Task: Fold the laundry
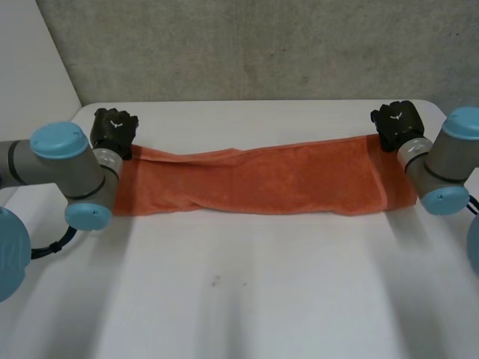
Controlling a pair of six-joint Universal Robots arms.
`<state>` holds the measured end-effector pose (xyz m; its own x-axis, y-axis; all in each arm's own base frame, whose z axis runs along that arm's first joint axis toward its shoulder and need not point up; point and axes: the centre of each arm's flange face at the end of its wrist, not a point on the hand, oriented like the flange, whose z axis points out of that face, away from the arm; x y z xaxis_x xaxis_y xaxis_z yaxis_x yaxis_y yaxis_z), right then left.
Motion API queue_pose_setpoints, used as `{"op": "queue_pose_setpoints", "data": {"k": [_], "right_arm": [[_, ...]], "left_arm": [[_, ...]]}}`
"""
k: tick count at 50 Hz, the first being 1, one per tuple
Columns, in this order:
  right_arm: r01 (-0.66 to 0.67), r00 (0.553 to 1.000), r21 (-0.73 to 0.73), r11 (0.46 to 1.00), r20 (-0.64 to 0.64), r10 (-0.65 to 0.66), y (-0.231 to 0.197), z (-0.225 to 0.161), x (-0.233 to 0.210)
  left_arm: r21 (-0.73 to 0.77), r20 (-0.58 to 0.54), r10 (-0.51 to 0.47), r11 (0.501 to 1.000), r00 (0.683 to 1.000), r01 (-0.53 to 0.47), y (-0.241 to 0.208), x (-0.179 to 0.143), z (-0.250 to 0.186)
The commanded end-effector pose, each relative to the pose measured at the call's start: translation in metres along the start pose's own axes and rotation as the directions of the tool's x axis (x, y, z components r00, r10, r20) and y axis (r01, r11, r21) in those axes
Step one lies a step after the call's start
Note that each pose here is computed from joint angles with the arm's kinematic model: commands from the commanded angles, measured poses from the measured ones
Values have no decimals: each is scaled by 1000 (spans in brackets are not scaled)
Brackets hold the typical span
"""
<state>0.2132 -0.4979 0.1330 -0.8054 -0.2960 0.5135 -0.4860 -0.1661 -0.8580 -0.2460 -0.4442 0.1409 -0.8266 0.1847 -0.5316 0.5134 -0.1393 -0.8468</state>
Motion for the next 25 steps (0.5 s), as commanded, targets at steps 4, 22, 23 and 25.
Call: {"op": "queue_pose_setpoints", "data": {"k": [4,22,23,25], "right_arm": [[-26,996,-31,999,-91,23,6,7,-4],[-218,975,-56,974,26,219,-98,-73,42],[-232,970,-113,966,43,238,-92,-82,45],[-248,964,-178,952,53,261,-82,-92,48]], "left_arm": [[150,-127,15,989,992,4,-14,29,-11],[158,-64,0,987,998,10,-72,-15,-66],[135,-81,0,991,997,11,-71,-15,-77],[114,-95,-2,993,995,13,-71,-15,-87]]}}
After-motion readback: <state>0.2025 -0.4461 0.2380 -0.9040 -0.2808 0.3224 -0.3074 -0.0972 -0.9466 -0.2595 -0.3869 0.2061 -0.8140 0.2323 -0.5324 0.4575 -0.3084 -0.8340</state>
